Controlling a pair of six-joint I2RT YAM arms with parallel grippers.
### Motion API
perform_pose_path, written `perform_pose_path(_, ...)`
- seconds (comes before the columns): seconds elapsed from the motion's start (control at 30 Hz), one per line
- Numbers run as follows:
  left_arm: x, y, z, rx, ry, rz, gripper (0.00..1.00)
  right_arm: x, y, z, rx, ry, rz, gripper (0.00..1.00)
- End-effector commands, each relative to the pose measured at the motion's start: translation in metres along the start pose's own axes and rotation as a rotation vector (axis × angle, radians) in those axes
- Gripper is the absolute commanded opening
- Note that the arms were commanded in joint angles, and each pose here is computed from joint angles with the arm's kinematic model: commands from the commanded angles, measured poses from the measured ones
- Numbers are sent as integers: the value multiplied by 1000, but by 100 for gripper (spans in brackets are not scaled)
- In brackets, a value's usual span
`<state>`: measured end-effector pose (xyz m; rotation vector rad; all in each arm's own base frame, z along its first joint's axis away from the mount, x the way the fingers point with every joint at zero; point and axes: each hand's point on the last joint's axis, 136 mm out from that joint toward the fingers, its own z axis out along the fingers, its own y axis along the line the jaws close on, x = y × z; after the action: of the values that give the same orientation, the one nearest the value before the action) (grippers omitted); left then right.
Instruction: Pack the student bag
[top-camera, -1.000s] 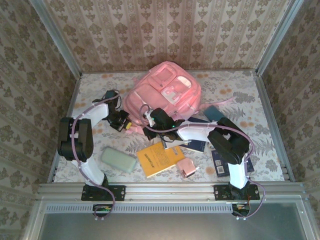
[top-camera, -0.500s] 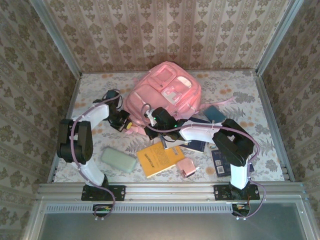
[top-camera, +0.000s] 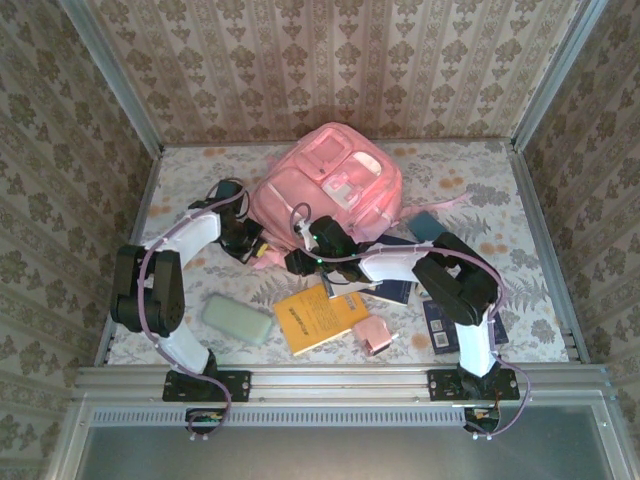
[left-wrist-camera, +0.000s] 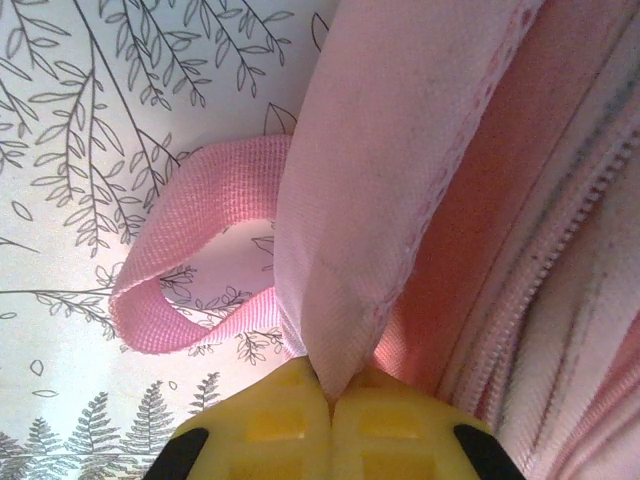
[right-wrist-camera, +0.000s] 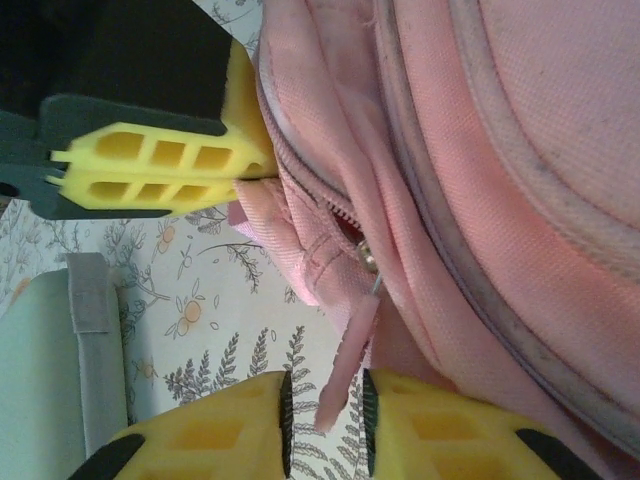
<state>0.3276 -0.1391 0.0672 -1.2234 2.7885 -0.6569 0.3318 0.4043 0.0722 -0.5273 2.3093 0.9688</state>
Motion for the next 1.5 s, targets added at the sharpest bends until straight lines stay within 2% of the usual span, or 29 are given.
perform_pose_path(0.0,7,-13,-15,54,-4,10,0,-2,0,6,-29,-23,27,28)
perform_pose_path(0.13,8,-14,-15,54,-7,13,0,0,-3,9,-14,-15,27,27)
perform_pose_path(0.33,10,-13,-17,49,-12,19,0,0,-23,12,92,22,37,26)
perform_pose_path(0.37,11,-13,-18,50,-15,22,0,-2,-25,12,107,19,41,22)
perform_pose_path(0.43,9,-12,-20,46,-24,25,0,-5,-29,9,124,16,53,5)
perform_pose_path(0.47,8,-11,-21,44,-27,28,0,-6,-30,7,127,16,57,0)
perform_pose_path(0.9,-13,11,-24,35,-52,1,0,3,-23,-30,137,51,19,0)
perform_pose_path(1.17,-14,9,-30,48,-76,36,0,9,-23,-27,108,118,51,0)
perform_pose_path(1.47,-23,17,-43,33,-127,52,0,23,-48,-29,221,193,87,0)
